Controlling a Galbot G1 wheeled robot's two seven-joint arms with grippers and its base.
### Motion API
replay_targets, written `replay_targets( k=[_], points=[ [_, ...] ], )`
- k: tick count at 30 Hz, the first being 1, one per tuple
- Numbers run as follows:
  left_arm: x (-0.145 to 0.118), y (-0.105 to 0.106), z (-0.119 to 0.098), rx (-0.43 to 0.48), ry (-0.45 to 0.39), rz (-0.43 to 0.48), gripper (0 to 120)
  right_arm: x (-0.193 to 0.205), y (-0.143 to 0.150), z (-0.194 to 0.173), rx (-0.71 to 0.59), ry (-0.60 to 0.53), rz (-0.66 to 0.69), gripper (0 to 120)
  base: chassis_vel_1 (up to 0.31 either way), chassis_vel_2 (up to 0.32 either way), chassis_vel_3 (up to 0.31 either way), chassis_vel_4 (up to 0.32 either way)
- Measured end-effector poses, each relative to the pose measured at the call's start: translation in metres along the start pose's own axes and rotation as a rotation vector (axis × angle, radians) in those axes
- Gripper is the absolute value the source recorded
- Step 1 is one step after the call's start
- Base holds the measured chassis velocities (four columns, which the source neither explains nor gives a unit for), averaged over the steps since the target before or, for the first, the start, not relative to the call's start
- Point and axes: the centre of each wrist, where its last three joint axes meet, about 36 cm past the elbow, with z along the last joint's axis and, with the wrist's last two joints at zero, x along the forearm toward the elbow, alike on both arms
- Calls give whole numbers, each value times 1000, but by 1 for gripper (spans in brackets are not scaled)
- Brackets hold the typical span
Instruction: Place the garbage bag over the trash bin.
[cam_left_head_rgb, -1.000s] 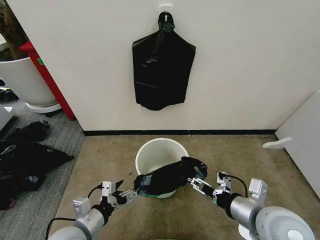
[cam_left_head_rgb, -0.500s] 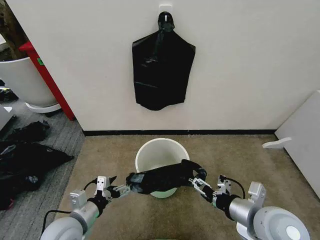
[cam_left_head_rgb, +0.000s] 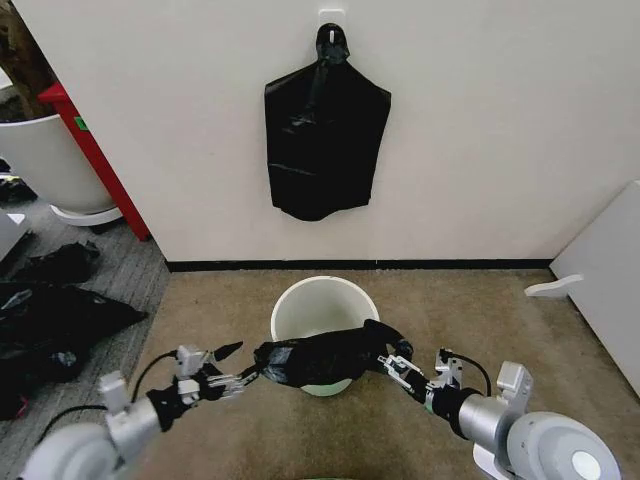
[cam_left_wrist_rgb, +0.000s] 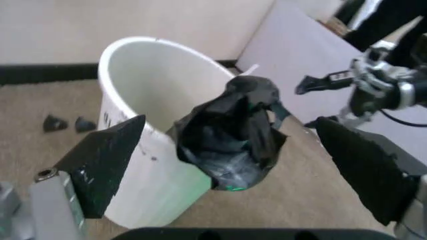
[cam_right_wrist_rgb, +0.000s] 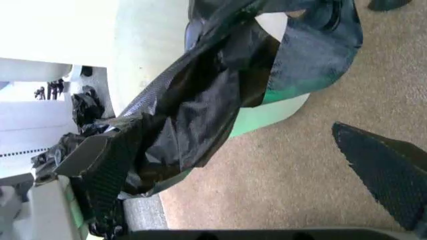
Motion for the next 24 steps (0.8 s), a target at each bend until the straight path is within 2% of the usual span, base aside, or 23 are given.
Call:
replay_targets(
  k=[2, 4, 5, 7, 11, 12, 14, 17, 18, 19, 24],
  points=[
    [0, 0, -4, -10, -11, -13, 100, 0, 1, 0, 2, -2, -4, 100, 0, 0, 0, 0],
    [-9, -9, -8, 2, -55, -84, 100, 3, 3, 0, 16, -15, -13, 100, 0, 0, 0, 0],
    [-9, -9, -8, 2, -55, -84, 100, 3, 3, 0, 16, -15, -13, 100, 0, 0, 0, 0],
    [-22, -20, -12, 15, -95, -153, 100, 5, 5, 0, 47, -44, -17, 100, 0, 0, 0, 0],
    [-55, -54, -37, 28, -166, -272, 100, 17, 16, -5, 136, -126, -39, 100, 0, 0, 0, 0],
    [-55, -54, -37, 28, -166, -272, 100, 17, 16, -5, 136, -126, -39, 100, 0, 0, 0, 0],
    [-63, -70, -52, 42, -191, -309, 100, 23, 23, -6, 190, -167, -49, 100, 0, 0, 0, 0],
    [-69, -93, -67, 54, -218, -358, 100, 27, 25, -9, 295, -230, -83, 100, 0, 0, 0, 0],
    [-70, -104, -72, 73, -225, -389, 100, 25, 23, -14, 365, -258, -91, 100, 0, 0, 0, 0],
    [-70, -104, -72, 73, -225, -389, 100, 25, 23, -14, 365, -258, -91, 100, 0, 0, 0, 0],
    [-65, -135, -69, 152, -210, -530, 100, 15, 21, -52, 668, -325, -110, 100, 0, 0, 0, 0]
  ],
)
